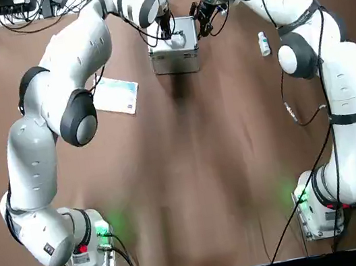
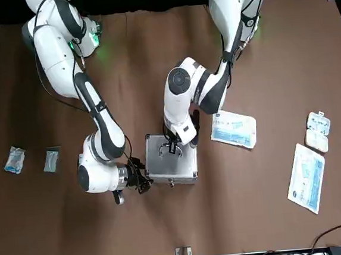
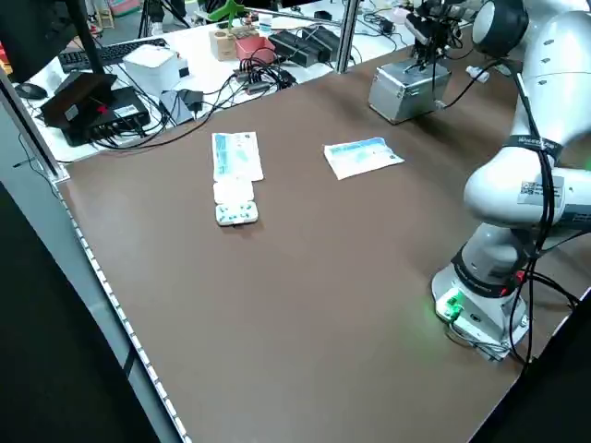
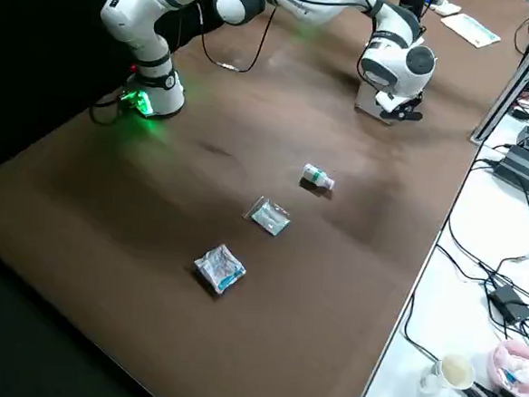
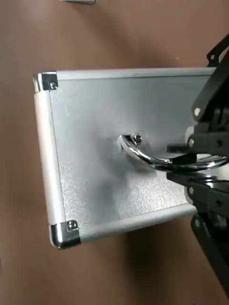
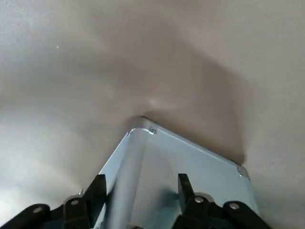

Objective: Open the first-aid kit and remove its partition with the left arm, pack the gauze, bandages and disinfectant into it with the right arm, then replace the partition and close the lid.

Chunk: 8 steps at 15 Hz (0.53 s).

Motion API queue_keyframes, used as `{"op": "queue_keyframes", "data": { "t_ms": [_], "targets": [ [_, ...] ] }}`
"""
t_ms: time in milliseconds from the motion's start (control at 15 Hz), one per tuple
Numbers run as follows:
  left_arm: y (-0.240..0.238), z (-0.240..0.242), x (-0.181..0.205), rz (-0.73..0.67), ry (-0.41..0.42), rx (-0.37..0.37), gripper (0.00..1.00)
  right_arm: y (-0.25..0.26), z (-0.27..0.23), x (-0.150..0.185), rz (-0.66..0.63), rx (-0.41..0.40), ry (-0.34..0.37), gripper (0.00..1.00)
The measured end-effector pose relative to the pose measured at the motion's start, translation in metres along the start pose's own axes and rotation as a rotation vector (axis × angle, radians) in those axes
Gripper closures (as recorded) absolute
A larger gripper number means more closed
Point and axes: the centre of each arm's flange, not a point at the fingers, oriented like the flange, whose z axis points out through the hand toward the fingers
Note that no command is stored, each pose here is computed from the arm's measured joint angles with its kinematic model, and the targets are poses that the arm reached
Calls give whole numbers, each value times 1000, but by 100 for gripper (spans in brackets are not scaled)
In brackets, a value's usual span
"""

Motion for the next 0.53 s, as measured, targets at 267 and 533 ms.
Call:
{"op": "queue_keyframes", "data": {
  "t_ms": [267,533],
  "targets": [
    [4,-5,1,-5,-4,-18,85,0,0,0,0,0,0,33],
    [5,-6,1,4,-5,-21,85,0,0,0,0,0,0,33]
  ]
}}
